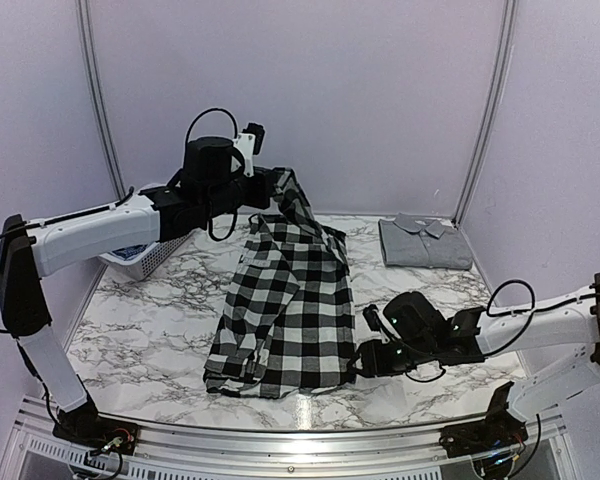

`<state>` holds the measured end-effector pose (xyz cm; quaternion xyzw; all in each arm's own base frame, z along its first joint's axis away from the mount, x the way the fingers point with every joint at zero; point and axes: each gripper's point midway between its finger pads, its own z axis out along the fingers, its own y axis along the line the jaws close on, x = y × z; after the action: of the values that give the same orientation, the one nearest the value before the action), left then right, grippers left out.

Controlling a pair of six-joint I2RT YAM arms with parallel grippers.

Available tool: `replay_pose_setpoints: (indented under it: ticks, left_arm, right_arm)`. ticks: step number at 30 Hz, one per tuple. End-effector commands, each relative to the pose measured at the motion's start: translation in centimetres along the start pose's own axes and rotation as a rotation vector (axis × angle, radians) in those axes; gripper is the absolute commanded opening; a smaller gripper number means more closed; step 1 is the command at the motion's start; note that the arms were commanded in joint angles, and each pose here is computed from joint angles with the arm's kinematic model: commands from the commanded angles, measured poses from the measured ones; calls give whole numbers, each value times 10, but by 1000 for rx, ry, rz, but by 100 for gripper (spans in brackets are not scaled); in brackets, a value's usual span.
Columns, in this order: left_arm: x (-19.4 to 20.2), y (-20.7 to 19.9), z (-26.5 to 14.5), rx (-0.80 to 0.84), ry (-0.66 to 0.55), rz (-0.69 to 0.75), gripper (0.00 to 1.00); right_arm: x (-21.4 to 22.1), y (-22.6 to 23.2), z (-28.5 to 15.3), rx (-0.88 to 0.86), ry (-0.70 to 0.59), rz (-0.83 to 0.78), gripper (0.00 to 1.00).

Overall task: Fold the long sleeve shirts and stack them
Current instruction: Pick up the corner of the shirt from the center of the board.

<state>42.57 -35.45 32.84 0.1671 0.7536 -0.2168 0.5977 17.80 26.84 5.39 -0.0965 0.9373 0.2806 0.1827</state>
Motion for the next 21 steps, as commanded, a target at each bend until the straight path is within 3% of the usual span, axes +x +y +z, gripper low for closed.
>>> replay_pose_setpoints:
  ticks: [1,12,21]
  left_arm:
    - [-24,3,-10,14,-66,-6,0]
    - [-27,9,-8,2,-77,-26,0]
    - [-39,25,-6,-41,-109,-39,0]
  right_arm:
    - [13,7,4,-20,28,68,49]
    - [23,9,14,-43,59,108,35]
    - [7,20,7,-21,33,80,8]
